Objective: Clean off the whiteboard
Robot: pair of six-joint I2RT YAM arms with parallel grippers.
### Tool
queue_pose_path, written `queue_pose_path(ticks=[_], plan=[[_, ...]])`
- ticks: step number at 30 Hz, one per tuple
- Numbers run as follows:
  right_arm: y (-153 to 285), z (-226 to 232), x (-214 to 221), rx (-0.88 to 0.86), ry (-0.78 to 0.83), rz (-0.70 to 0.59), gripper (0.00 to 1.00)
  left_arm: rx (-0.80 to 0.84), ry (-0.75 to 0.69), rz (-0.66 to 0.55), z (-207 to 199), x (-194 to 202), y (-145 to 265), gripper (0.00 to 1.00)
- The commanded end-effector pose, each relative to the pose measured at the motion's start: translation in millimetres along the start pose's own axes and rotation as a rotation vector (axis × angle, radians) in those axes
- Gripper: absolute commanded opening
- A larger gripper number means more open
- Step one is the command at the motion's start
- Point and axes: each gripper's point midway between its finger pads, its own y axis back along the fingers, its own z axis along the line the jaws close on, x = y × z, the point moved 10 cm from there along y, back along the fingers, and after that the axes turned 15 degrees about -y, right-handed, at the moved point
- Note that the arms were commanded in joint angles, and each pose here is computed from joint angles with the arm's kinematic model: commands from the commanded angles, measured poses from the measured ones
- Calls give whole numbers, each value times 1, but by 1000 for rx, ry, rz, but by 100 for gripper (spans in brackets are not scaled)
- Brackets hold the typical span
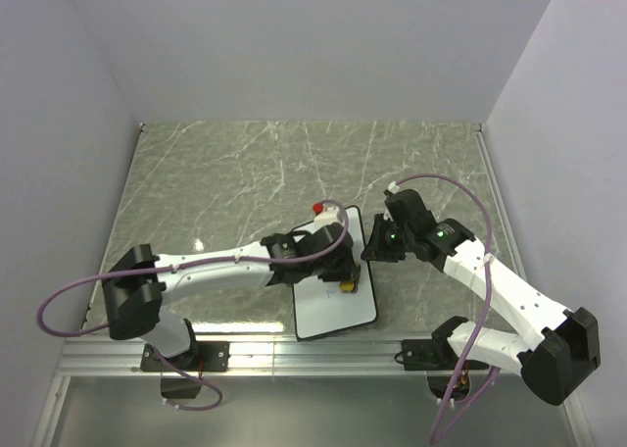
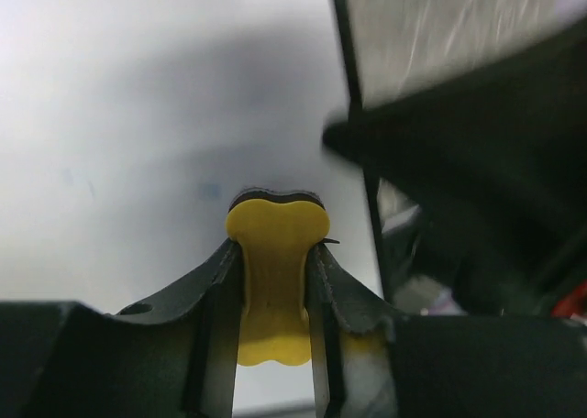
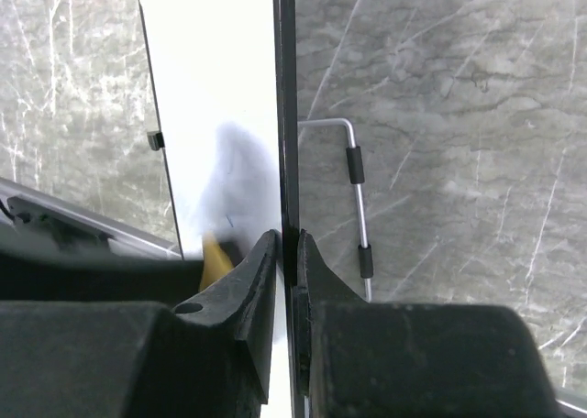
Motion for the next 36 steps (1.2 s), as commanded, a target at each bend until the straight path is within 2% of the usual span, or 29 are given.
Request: queue_pose_path(ticks=[1, 5, 12, 15, 19, 27, 33, 36], plan=[[7, 30, -15, -187, 33, -90, 0, -45, 23, 347, 20, 75, -6, 0], [5, 29, -13, -194, 25, -84, 0, -152, 73, 334, 51, 76, -16, 0], [8, 28, -13, -191, 23, -91, 0, -227, 77, 358, 79, 67, -35, 0], [11, 29, -14, -189, 25, -103, 0, -251, 102, 378, 91, 80, -39, 0], [14, 31, -16, -183, 27, -112, 0, -247, 133, 403, 109, 117, -27, 0], [14, 40, -23, -182, 21, -121, 0, -228, -8, 392, 75, 147, -7, 1], [12, 44, -25, -193, 14, -113, 0, -202, -24, 384, 55, 147, -26, 0], [10, 43, -24, -191, 16, -105, 0, -173, -47, 331, 36, 135, -29, 0]])
